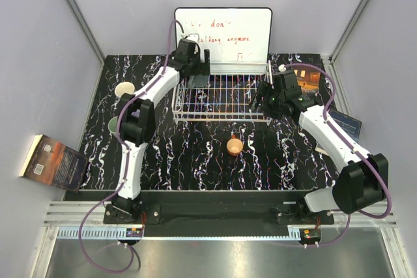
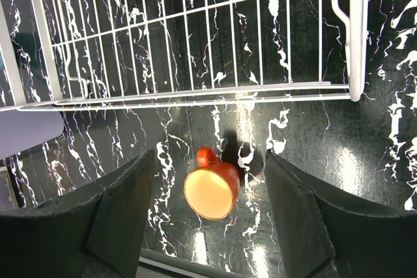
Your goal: Unload the cups from the dish rack
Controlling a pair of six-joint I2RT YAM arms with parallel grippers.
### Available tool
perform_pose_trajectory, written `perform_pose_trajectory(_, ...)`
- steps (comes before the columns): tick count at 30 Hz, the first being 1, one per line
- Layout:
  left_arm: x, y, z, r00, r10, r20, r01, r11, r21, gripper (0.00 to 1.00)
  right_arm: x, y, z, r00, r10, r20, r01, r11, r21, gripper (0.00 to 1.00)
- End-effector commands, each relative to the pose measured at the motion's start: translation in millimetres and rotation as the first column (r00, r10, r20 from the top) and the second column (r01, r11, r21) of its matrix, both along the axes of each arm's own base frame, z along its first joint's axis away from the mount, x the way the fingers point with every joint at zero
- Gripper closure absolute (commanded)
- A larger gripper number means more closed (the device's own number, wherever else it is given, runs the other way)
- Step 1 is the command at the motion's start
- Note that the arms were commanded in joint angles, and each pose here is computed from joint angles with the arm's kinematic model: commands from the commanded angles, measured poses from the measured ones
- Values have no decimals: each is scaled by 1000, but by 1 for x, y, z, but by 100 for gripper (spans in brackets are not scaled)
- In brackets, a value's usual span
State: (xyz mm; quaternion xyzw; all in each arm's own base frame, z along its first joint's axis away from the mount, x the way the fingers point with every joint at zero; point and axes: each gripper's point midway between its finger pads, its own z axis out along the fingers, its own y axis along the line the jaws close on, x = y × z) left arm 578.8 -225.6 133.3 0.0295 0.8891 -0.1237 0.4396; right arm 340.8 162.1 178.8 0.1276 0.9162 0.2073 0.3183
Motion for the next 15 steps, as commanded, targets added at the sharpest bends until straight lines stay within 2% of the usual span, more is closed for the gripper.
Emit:
perform_pose_trajectory(1,17,0,10,999,-12,50,13,1000,-13,1,0,-7,3,1000,-12,21,13,1000,-27,25)
perform_pose_trajectory(5,12,-2,6,999,-19,31,20,999,-27,16,1,-8,2,1000,-19,19,19,999,-30,25)
perform_pose_trajectory(6,11,-2,8,999,-22,33,23,999,-26,27,1,-8,3,1000,-20,18,20,999,-29,25)
perform_pose_trajectory(8,7,-1,6,999,-20,25,20,1000,-21,38,2,-7,2,1000,-19,16,19,999,-26,25)
perform_pose_trajectory(12,4,6,15,999,-8,41,8,1000,-3,84,4,-5,-1,1000,-20,7,20,1000,-21,25)
perform_pose_trajectory(13,2,7,26,998,-7,56,8,1000,-5,100,4,-4,-1,1000,-18,4,18,1000,-18,25)
perform_pose_trajectory(15,-2,9,33,998,-7,68,7,1000,-4,100,4,-4,-1,1000,-18,6,18,1000,-15,25)
